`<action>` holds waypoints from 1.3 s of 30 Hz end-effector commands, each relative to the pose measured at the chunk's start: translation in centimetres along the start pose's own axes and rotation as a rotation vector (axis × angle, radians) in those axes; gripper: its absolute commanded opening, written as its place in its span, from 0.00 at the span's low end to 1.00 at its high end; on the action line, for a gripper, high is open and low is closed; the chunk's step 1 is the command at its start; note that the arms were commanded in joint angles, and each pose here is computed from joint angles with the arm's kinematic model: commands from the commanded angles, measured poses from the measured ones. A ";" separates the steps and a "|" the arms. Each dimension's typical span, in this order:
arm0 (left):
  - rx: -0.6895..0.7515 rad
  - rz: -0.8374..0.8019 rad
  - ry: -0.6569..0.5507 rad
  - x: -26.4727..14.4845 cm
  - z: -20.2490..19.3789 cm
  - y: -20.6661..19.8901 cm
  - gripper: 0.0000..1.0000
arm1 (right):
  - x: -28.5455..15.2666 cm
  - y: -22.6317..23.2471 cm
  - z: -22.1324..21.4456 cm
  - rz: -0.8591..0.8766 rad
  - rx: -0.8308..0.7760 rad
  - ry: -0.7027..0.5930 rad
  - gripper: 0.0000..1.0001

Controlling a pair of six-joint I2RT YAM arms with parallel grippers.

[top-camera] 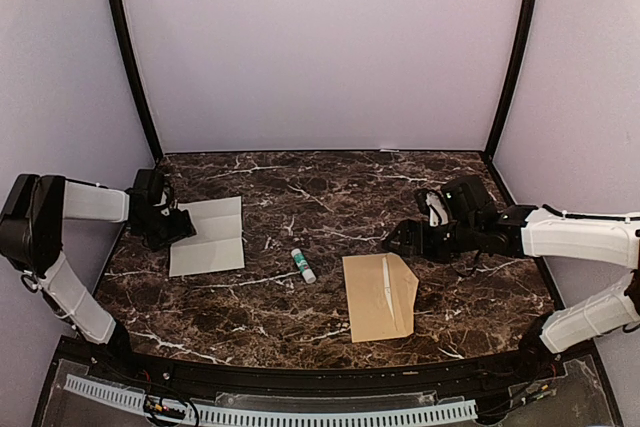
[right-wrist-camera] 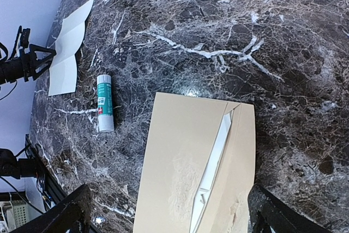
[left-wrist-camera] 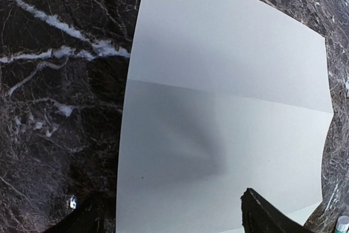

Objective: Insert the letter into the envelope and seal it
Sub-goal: Move the letter to the center of the board.

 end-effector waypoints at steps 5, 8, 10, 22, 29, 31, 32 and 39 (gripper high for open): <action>0.004 -0.041 0.054 1.0 -1.7 -0.1 0.61 | 0.1 0.9 0.2 0.043 -0.006 -0.014 0.96; 0.000 -0.068 0.081 1.1 -2.9 -0.4 0.53 | 0.3 0.9 0.2 0.040 -0.006 -0.009 0.96; -0.004 -0.086 0.088 1.0 -3.6 -0.6 0.47 | 0.5 0.9 0.1 0.041 -0.008 0.000 0.96; 0.132 -0.213 0.201 -0.3 -9.9 -6.7 0.37 | 2.0 2.4 -0.5 0.069 -0.044 0.045 0.95; 0.180 -0.353 0.203 -3.3 -11.4 -10.0 0.37 | 3.0 3.1 -0.8 0.079 -0.063 0.076 0.94; 0.199 -0.343 0.147 -4.7 -9.7 -10.3 0.41 | 3.0 3.4 -0.6 0.085 -0.069 0.075 0.94; 0.205 -0.334 0.113 -5.6 -8.4 -10.5 0.44 | 3.1 3.6 -0.5 0.088 -0.073 0.076 0.94; 0.205 -0.300 0.016 -5.4 -1.3 -9.3 0.51 | 4.3 4.8 0.3 0.106 -0.081 0.081 0.94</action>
Point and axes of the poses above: each gripper's point midway between its finger pads, its own x axis out along the fingers, its own y axis along the line the jaws close on, z = x × y, the point moved 4 cm from there along -x, back along the fingers, and after that the axes turned 15 degrees about x, right-handed, at the moved point
